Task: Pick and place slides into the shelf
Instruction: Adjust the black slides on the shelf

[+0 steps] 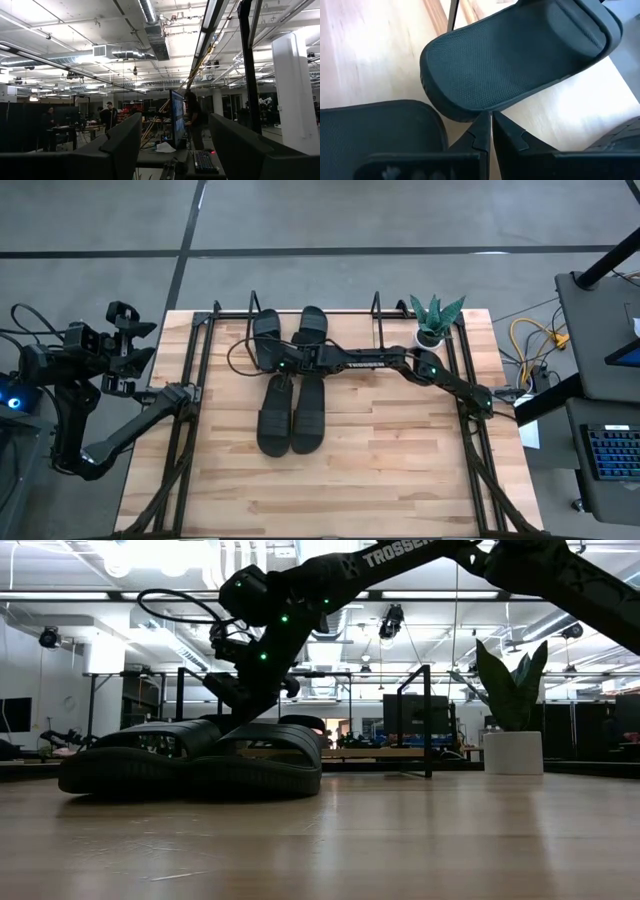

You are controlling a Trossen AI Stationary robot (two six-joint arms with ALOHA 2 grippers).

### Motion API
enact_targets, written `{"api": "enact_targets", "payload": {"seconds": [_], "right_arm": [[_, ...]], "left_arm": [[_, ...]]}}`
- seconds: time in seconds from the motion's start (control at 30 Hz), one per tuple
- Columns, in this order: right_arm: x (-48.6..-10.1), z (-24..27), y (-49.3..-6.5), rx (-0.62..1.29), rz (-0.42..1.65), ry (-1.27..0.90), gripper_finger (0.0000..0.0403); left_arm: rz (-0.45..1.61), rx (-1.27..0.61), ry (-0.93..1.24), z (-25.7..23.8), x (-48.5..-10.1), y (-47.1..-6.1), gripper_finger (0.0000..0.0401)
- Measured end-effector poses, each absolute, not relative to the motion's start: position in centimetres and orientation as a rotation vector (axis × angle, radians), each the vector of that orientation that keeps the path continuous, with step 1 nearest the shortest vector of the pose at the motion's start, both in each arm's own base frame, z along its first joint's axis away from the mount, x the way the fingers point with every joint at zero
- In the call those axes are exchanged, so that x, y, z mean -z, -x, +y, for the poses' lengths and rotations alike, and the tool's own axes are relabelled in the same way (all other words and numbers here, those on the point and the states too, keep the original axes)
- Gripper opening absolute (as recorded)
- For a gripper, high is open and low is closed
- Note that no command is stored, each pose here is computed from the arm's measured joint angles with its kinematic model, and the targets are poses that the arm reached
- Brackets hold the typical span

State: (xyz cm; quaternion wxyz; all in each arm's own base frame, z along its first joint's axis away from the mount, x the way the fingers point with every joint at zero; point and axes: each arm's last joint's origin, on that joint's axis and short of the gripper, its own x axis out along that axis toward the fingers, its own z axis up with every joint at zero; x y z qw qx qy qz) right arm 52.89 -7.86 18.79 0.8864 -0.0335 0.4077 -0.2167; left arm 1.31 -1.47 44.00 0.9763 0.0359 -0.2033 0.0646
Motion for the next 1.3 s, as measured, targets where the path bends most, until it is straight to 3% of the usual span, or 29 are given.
{"api": "enact_targets", "payload": {"seconds": [0.87, 1.13, 1.3], "right_arm": [[-19.3, -6.1, -53.4, 0.359, 0.795, 0.02, 0.0008], [-23.6, -6.5, -52.5, 0.442, 0.768, 0.24, 0.0008], [-24.0, -9.2, -51.2, 0.502, 0.847, 0.267, 0.001]], "left_arm": [[-0.409, -0.131, -0.077, -1.5, -44.0, -1.3, 0.0217], [-0.409, -0.131, -0.077, -1.5, -44.0, -1.3, 0.0217], [-0.409, -0.129, -0.077, -1.5, -44.0, -1.3, 0.0217]]}}
